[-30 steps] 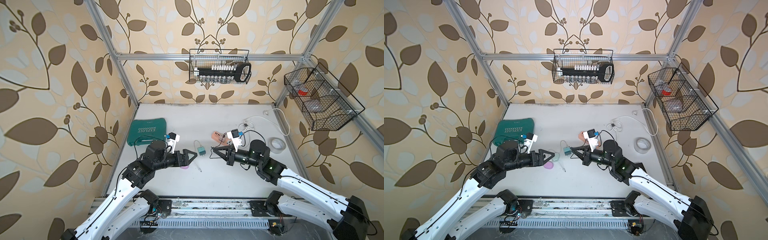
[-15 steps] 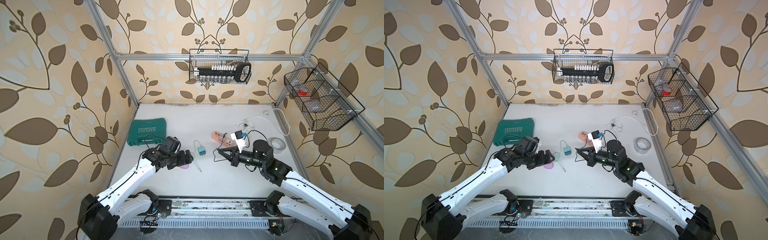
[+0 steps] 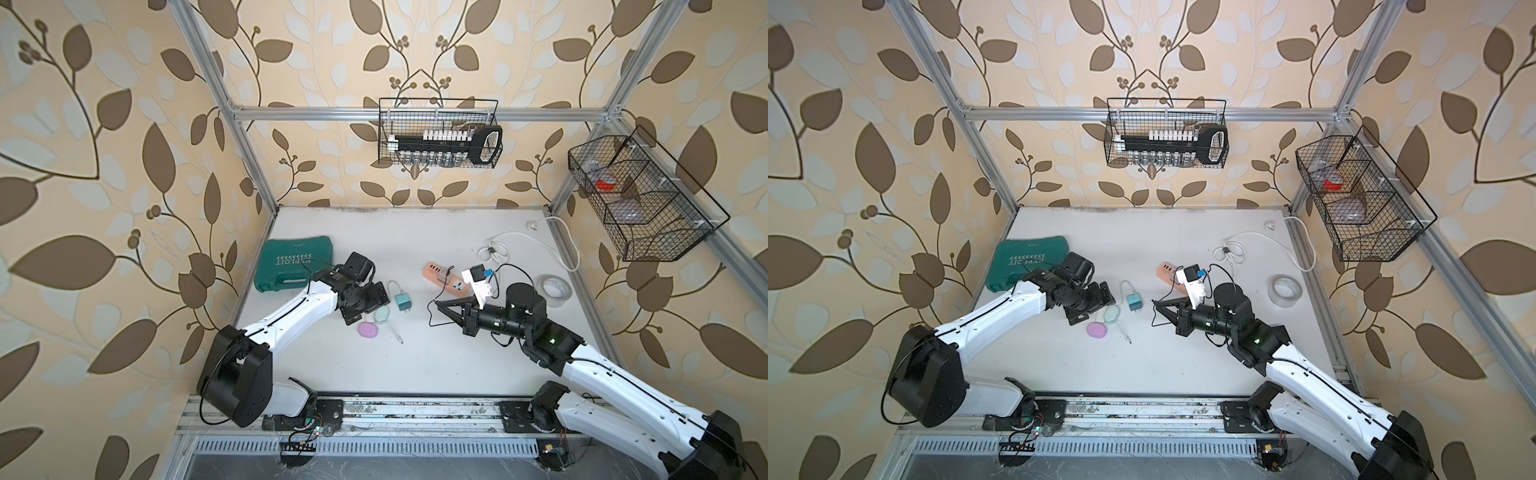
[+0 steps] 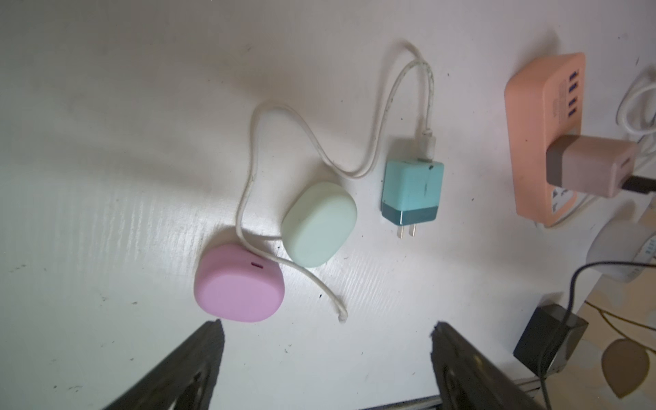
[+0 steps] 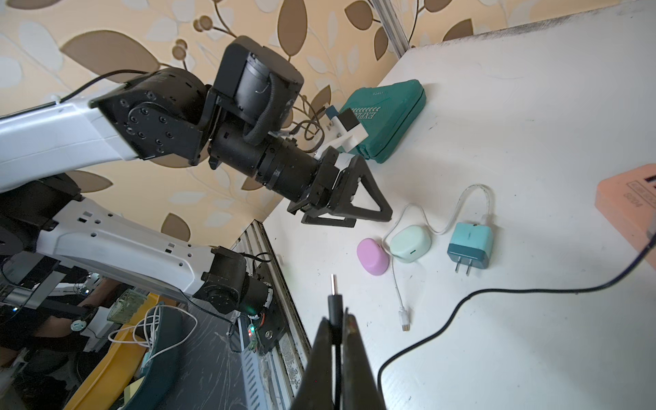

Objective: Charge the bluetooth headset
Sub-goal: Pick up the bluetooth headset from the center of the board.

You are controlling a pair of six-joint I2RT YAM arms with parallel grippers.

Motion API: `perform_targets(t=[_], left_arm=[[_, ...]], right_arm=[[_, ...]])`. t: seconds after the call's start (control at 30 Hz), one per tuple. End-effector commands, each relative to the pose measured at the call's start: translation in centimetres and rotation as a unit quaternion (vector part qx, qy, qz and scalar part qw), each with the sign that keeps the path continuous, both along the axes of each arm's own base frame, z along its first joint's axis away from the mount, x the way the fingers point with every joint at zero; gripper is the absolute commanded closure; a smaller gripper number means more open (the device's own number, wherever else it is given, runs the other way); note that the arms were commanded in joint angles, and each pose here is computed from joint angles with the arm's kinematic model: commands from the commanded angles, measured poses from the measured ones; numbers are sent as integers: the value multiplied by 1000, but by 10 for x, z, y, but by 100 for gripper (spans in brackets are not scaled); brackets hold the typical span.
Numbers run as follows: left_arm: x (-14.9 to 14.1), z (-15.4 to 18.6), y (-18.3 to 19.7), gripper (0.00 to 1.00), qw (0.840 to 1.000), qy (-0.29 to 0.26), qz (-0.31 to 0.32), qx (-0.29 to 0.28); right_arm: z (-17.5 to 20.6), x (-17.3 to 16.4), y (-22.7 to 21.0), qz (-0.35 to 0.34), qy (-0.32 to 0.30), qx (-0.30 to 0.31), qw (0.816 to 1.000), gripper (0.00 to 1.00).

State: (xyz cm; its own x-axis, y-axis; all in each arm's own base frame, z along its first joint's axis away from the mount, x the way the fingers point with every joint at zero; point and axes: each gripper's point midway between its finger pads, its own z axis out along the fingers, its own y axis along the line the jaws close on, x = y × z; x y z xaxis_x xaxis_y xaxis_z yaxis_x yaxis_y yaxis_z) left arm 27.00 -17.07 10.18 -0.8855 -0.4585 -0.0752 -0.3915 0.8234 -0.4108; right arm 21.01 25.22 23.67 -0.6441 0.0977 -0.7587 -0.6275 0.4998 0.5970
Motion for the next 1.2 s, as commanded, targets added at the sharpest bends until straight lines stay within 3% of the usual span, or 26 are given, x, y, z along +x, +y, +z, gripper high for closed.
perform_targets(t=[0.0, 0.13, 0.47, 1.17], left_arm=[[22, 14, -3, 6, 999, -16, 48, -17], [36, -6, -11, 6, 998, 5, 58, -16], [38, -40, -17, 7, 997, 39, 71, -18], [4, -70, -18, 5, 986, 106, 125, 8]], right_arm=[[3, -2, 0, 4, -4, 13, 1000, 95], [3, -3, 0, 5, -5, 15, 1000, 95], [5, -3, 1, 7, -7, 20, 1000, 95], [12, -6, -1, 6, -17, 33, 999, 94]])
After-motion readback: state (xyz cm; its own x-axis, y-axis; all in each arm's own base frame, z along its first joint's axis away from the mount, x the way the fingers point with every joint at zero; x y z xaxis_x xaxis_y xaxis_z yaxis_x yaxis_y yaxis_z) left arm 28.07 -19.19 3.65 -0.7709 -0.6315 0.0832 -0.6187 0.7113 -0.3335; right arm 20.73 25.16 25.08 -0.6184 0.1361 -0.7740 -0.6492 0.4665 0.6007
